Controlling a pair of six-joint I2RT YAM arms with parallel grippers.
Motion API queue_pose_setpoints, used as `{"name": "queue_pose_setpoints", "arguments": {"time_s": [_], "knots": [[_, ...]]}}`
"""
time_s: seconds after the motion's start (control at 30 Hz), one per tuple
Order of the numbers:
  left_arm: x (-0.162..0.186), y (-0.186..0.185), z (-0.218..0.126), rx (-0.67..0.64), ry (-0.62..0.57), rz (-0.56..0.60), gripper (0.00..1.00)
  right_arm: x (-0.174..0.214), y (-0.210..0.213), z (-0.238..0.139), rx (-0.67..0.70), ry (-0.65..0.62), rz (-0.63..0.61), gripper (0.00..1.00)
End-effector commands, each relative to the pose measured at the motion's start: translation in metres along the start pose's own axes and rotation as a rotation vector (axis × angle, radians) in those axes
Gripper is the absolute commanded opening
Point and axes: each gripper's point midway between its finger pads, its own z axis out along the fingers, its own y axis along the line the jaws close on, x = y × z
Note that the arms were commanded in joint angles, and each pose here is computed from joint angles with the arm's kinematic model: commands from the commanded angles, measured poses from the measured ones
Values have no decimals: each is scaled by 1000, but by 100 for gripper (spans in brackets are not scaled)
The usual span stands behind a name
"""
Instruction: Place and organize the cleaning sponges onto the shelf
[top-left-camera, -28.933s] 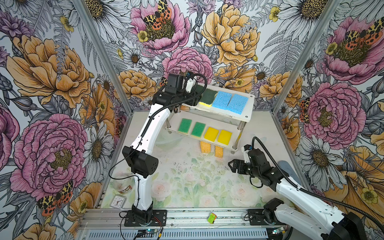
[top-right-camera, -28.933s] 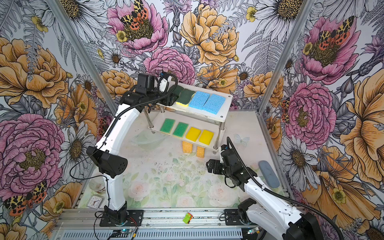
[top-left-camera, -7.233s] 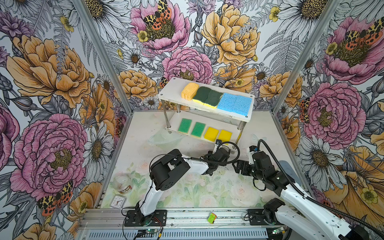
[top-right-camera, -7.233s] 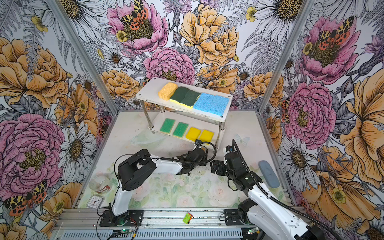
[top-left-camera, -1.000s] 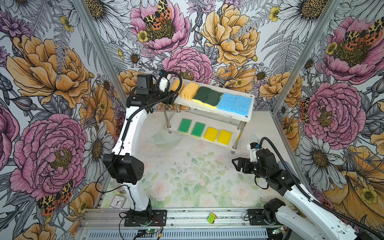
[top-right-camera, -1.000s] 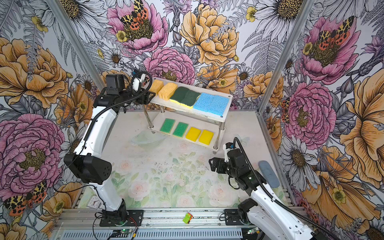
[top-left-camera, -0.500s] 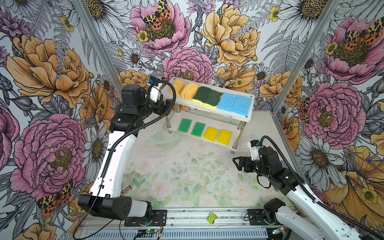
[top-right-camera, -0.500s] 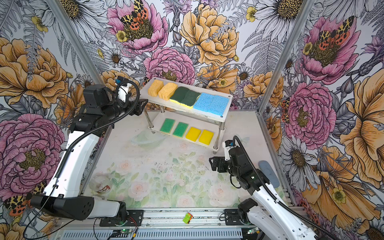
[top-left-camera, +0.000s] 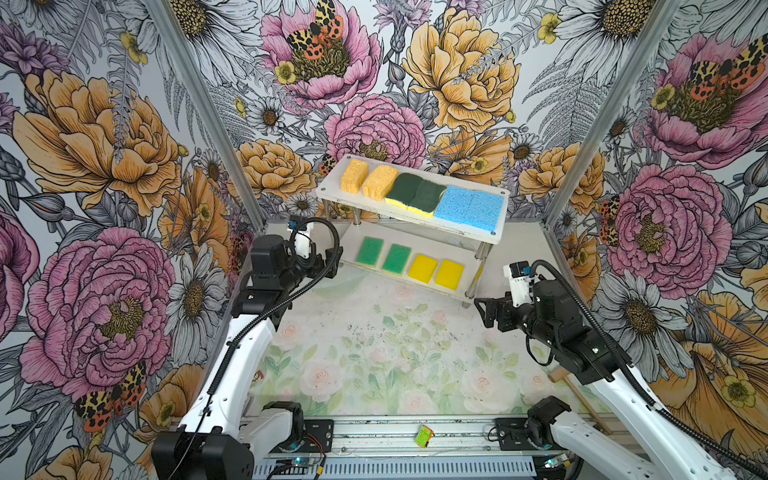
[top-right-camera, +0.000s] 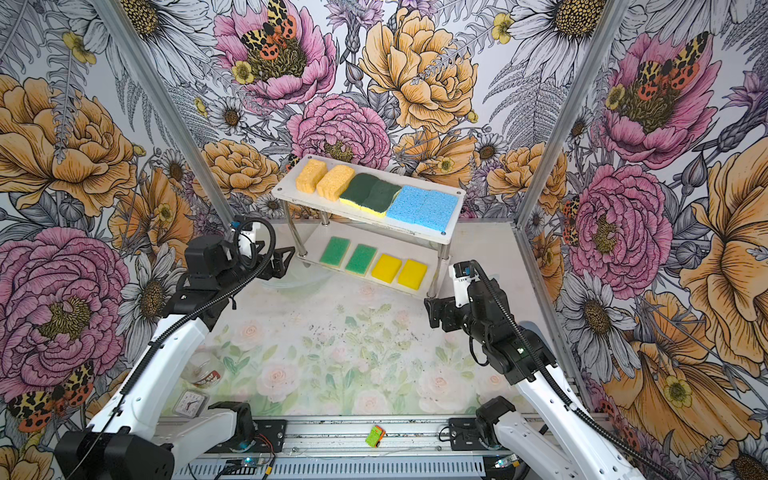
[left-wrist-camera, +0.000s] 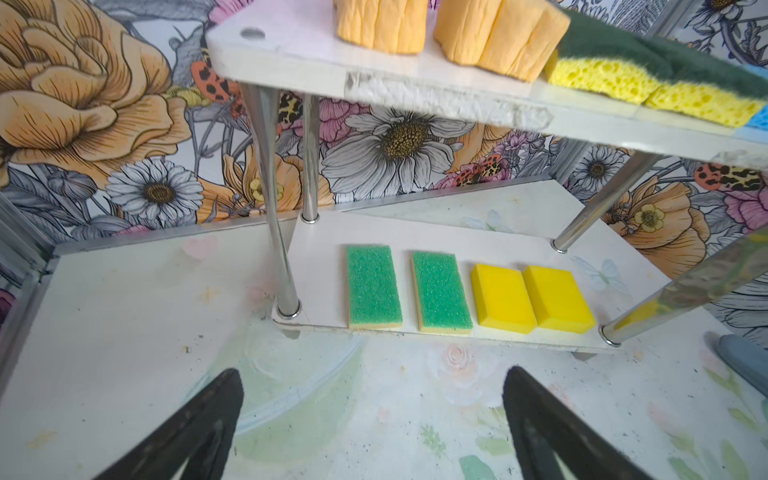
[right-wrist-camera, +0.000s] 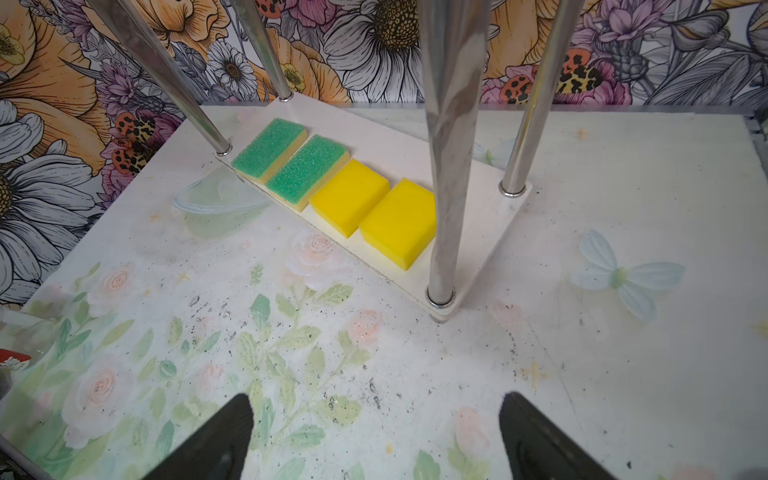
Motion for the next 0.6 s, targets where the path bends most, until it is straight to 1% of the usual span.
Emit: {"name": "queue_pose_setpoints", "arguments": {"time_s": [0.0, 0.1, 0.37, 0.43, 0.5, 0.57], "knots": [[-15, -6, -5, 38, -113, -17, 99, -13, -10, -6, 62, -31, -56, 96], [-7, 0, -4, 6, -126, -20, 99, -17, -18, -9, 105, -47, -71, 97], [16, 19, -2, -84, -184, -18, 99, -27, -54, -14, 291, -96, -99, 99], [24, 25, -1, -106, -196, -7, 99, -30, -63, -15, 327, -131, -101, 100], [33, 28, 3, -101, -193, 13, 99, -32, -70, -14, 348, -175, -88, 100], [41, 36, 7, -113, -181, 10, 99, -33, -77, -11, 363, -223, -73, 100]]}}
